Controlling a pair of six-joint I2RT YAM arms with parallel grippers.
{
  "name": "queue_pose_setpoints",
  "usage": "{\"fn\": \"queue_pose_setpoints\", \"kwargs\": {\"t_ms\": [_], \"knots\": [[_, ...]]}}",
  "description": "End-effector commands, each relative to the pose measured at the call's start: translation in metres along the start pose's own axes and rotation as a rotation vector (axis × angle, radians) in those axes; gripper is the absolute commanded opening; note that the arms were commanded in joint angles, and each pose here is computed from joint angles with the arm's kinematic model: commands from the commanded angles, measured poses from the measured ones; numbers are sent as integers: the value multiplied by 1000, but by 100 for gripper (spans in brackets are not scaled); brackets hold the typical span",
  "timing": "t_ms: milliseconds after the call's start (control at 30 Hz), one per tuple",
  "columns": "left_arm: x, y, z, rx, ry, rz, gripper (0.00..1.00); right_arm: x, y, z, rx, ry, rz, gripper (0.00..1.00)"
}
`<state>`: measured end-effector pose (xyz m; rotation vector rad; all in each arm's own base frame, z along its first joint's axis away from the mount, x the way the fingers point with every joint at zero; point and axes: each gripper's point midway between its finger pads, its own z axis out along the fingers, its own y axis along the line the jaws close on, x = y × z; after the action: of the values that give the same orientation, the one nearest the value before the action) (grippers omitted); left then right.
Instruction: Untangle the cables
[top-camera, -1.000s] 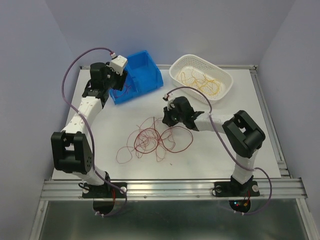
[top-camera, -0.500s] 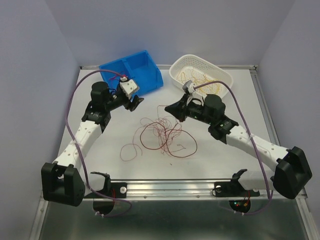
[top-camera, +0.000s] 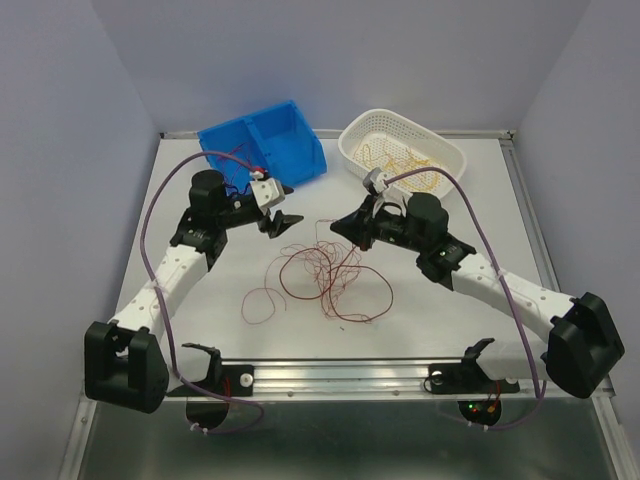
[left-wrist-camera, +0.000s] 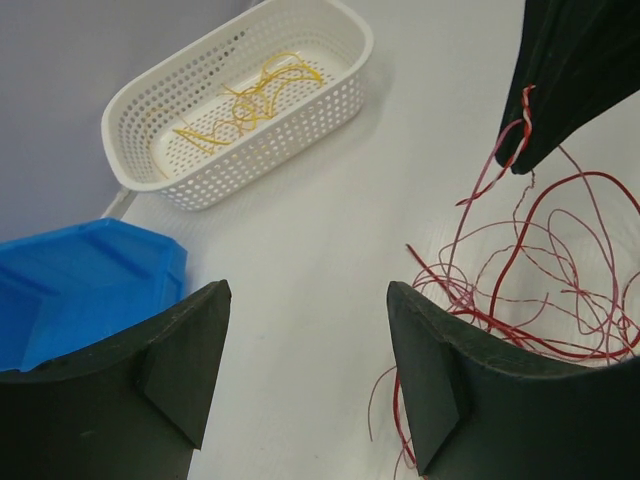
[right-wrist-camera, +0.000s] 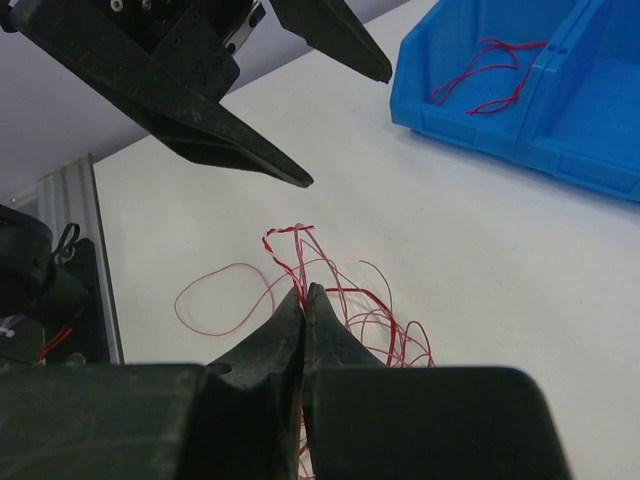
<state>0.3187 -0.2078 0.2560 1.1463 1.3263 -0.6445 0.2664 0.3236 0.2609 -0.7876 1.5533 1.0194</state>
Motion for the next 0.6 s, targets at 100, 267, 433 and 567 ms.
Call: {"fn": "queue_pose_setpoints", "kwargs": {"t_ms": [100,267,433,567], "knots": [[-20,-34,14,156,-97,77,76,-12,12,-3,-55,-51,-42,1],[-23,-52,27,213,-105,79,74,-13,13,0,-68,-51,-35,1],[-14,-62,37,241,-82,85,47,-11,12,2,-68,-51,-28,9],[-7,-60,41,249,-48,69,0,-11,13,0,-69,-56,-34,38]]}}
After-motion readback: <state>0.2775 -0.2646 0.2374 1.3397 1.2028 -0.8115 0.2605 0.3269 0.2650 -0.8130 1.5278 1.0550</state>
